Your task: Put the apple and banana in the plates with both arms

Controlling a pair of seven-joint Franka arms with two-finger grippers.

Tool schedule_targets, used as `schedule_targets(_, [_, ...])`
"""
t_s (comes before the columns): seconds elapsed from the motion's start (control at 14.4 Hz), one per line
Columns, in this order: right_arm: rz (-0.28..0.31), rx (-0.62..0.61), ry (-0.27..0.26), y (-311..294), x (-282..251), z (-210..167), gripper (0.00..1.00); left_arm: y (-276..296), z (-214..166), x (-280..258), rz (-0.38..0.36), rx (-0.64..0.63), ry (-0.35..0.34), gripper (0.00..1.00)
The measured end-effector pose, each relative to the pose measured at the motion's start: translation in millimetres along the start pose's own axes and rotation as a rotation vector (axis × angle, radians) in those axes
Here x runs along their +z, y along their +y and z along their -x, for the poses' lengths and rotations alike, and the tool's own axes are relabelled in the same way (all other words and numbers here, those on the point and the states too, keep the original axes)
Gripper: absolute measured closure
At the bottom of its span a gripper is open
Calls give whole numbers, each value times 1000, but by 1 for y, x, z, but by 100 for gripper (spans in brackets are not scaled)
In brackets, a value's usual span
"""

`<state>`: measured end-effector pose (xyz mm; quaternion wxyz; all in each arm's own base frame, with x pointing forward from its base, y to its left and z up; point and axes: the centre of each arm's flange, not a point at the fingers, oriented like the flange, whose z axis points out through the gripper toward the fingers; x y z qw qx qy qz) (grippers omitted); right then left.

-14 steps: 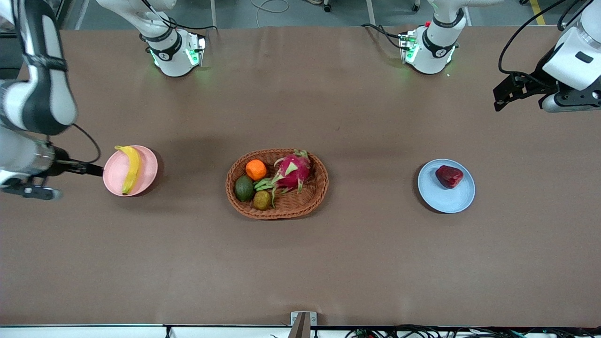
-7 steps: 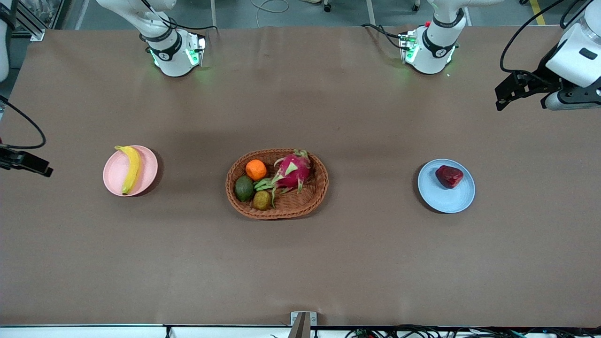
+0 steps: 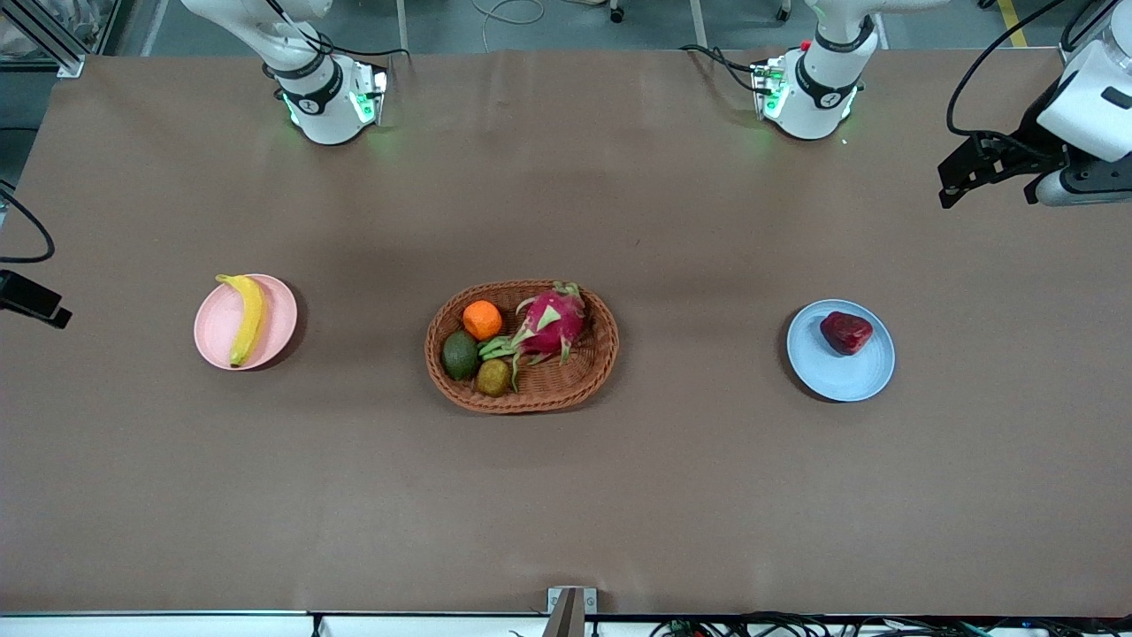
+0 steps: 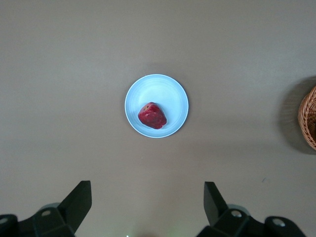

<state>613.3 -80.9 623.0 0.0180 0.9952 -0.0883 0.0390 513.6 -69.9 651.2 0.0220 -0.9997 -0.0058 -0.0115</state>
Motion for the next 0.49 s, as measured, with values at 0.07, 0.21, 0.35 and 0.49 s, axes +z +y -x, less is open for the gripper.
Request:
schedule_targets(0.07, [-2,-18,4,3,-6,4,0,0,0,0,0,0,-1,0])
schedule_targets(0.21, [-7,-36,10,8,-16,11,0,0,0,0,0,0,-2,0])
schedule_targets(0.35, [-11,-47,6,5,-21,16,0,0,0,0,0,0,-3,0])
schedule_targets(0.49, [-13,-55,-2,2,-19,19,0,0,1,1,-1,0,-8,0])
